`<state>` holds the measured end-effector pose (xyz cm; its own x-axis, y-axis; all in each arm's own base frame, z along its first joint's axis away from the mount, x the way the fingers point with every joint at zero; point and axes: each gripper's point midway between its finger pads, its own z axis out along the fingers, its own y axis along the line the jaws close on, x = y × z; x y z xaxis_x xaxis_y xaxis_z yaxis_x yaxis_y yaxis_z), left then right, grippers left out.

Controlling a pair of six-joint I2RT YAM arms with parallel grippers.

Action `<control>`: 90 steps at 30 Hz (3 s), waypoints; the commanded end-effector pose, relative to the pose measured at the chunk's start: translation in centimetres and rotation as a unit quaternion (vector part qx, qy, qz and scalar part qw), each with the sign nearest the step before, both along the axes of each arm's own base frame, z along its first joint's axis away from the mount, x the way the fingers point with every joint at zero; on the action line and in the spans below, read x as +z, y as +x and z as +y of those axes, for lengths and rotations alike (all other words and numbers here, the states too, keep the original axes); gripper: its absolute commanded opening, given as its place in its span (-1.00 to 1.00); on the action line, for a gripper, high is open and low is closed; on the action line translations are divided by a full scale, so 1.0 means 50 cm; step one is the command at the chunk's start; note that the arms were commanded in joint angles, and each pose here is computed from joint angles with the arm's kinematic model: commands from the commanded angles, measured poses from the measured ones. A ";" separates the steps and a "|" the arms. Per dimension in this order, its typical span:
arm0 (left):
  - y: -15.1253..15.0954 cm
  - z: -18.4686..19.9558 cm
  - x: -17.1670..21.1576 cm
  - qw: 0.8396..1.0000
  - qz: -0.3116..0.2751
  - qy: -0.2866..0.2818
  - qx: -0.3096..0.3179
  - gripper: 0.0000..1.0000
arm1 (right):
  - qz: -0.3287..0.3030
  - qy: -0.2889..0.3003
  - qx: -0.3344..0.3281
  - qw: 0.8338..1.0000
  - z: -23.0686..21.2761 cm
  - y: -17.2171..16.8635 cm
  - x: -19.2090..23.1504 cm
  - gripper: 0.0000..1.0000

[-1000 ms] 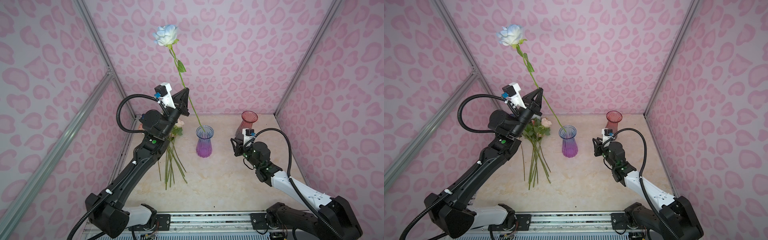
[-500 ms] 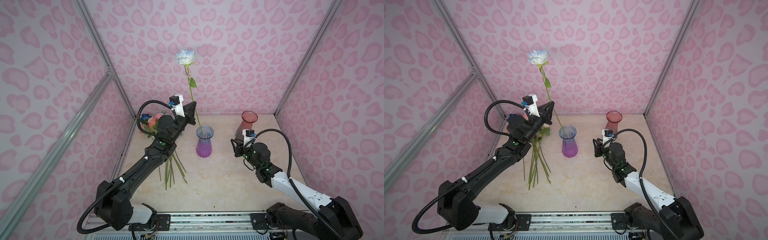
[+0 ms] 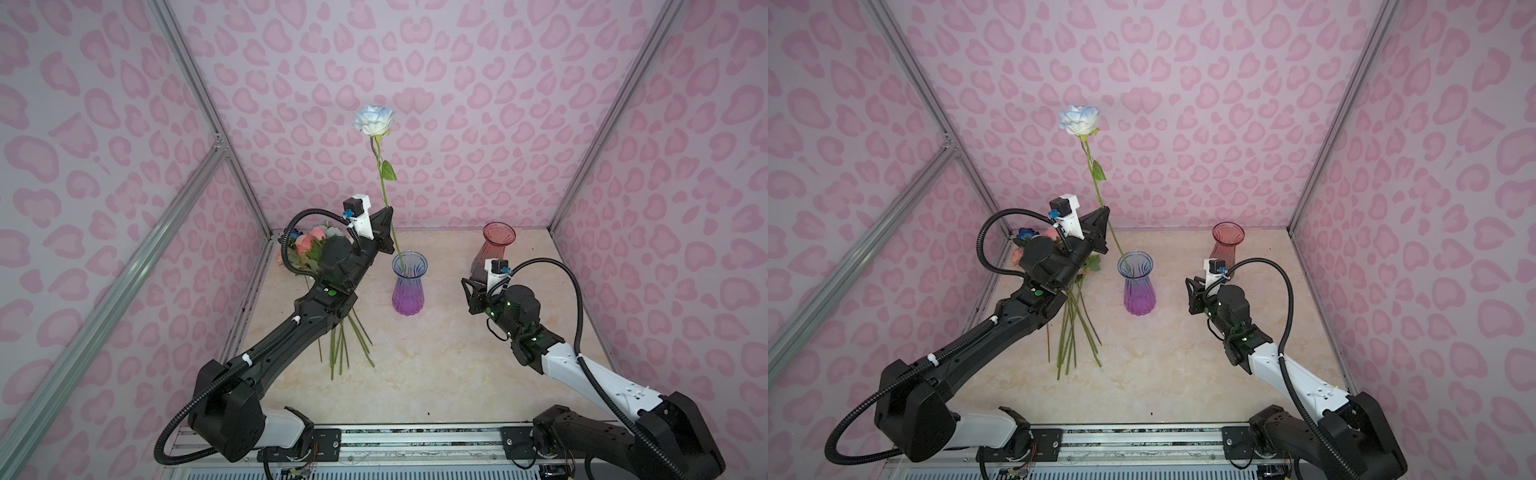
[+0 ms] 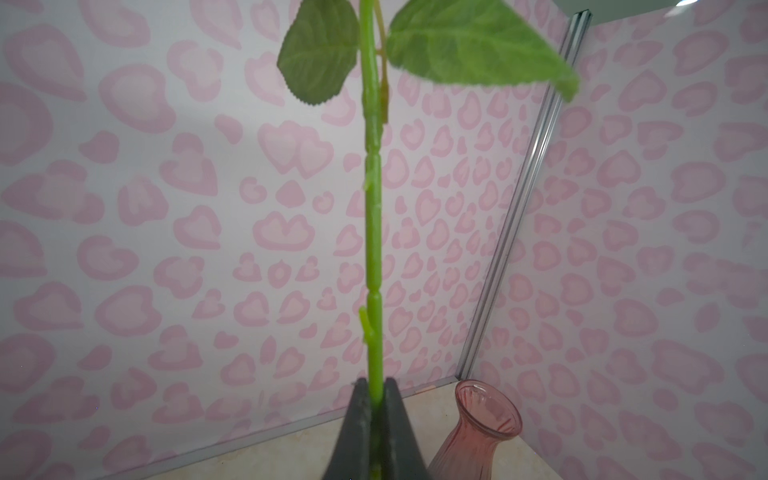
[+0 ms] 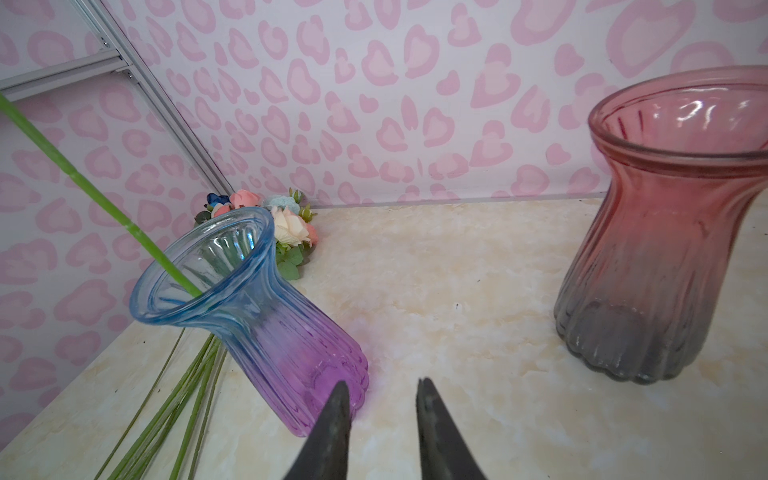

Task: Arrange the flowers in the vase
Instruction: 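Lower the rose stem into the blue-purple vase mouth with the left gripper, then open the left gripper to release the rose and draw back toward the bunch, then lower the left gripper into the bunch and grasp a pink-white rose stem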

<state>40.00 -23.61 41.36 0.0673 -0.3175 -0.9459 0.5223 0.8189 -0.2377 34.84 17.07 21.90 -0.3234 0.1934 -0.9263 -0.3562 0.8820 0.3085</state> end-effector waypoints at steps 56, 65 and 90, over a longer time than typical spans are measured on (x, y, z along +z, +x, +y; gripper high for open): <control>-0.068 0.027 -0.315 0.962 0.235 0.140 0.008 0.58 | -0.004 0.011 -0.003 1.000 -0.006 -0.008 0.016 -0.17; -0.105 0.061 -0.311 0.945 0.253 0.205 0.012 0.98 | -0.002 0.010 -0.001 1.000 -0.004 -0.007 0.019 0.00; -0.176 0.182 -0.322 0.932 0.289 0.214 0.051 0.93 | 0.003 0.012 0.001 1.000 0.000 -0.003 0.015 0.01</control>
